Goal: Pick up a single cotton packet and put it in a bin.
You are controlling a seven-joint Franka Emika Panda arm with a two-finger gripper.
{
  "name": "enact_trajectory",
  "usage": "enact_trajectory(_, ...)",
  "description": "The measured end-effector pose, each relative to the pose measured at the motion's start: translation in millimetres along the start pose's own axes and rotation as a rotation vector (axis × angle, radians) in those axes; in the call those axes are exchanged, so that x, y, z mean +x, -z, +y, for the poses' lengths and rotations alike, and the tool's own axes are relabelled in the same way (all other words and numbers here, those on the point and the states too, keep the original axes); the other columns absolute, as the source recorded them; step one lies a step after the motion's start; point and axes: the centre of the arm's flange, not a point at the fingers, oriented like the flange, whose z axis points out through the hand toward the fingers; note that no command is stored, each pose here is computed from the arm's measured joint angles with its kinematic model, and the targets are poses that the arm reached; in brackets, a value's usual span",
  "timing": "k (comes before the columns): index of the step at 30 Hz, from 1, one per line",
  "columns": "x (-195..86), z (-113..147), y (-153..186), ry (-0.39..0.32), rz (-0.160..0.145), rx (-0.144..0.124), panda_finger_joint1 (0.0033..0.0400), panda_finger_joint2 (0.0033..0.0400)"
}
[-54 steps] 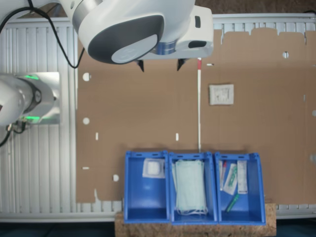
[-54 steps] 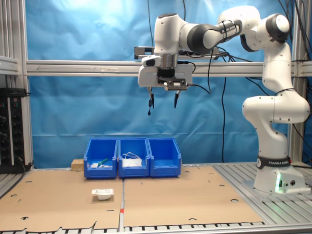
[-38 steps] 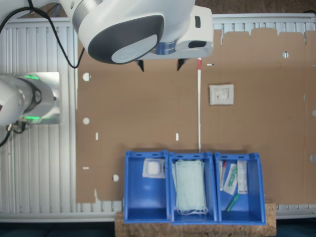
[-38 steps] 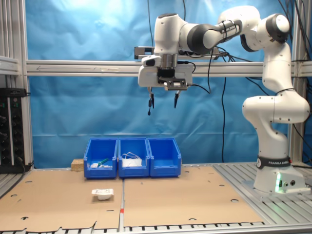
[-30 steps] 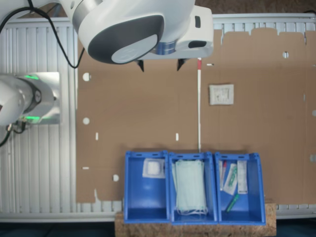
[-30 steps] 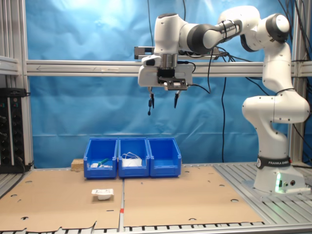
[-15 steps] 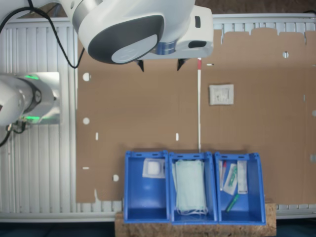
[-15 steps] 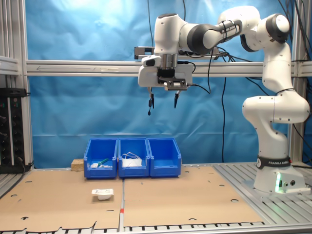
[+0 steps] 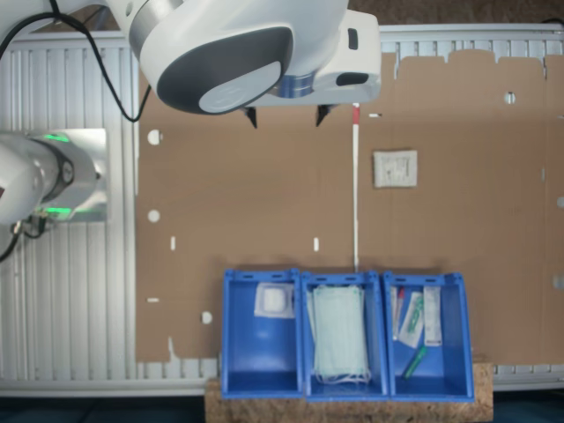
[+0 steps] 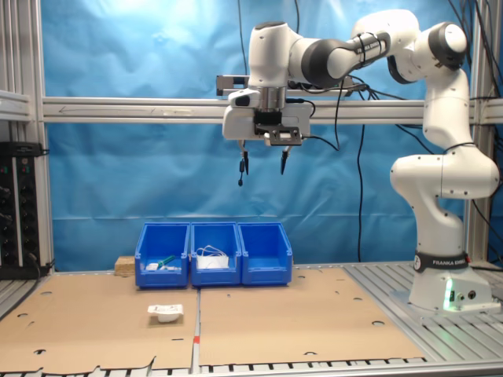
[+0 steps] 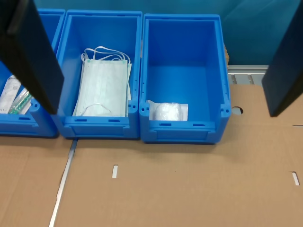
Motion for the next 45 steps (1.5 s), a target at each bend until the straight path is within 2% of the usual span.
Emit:
enact_trajectory(11, 0.1, 0.0, -0.2, 0.0, -0.001, 0.0, 0.04, 0.04)
enact_trajectory(15, 1.7, 0.9, -3.8, -0.003, -0.013, -0.002, 0.04, 0.04)
enact_trajectory(22, 11.9, 11.9, -19.3, -0.031, -0.076, -0.025, 0.04, 0.04)
enact_trajectory(23, 16.0, 16.3, -24.2, -0.042, -0.099, -0.036, 0.04, 0.04)
enact_trajectory(26, 22.5, 22.5, -31.5, -0.057, -0.134, -0.056, 0.04, 0.04)
enact_trajectory(33, 36.0, 32.8, -44.2, -0.071, -0.2, -0.099, 0.04, 0.04)
enact_trajectory(39, 44.2, 44.4, -46.4, -0.071, -0.234, -0.132, 0.04, 0.04)
enact_trajectory(45, 49.9, 59.3, -40.2, -0.081, -0.247, -0.166, 0.04, 0.04)
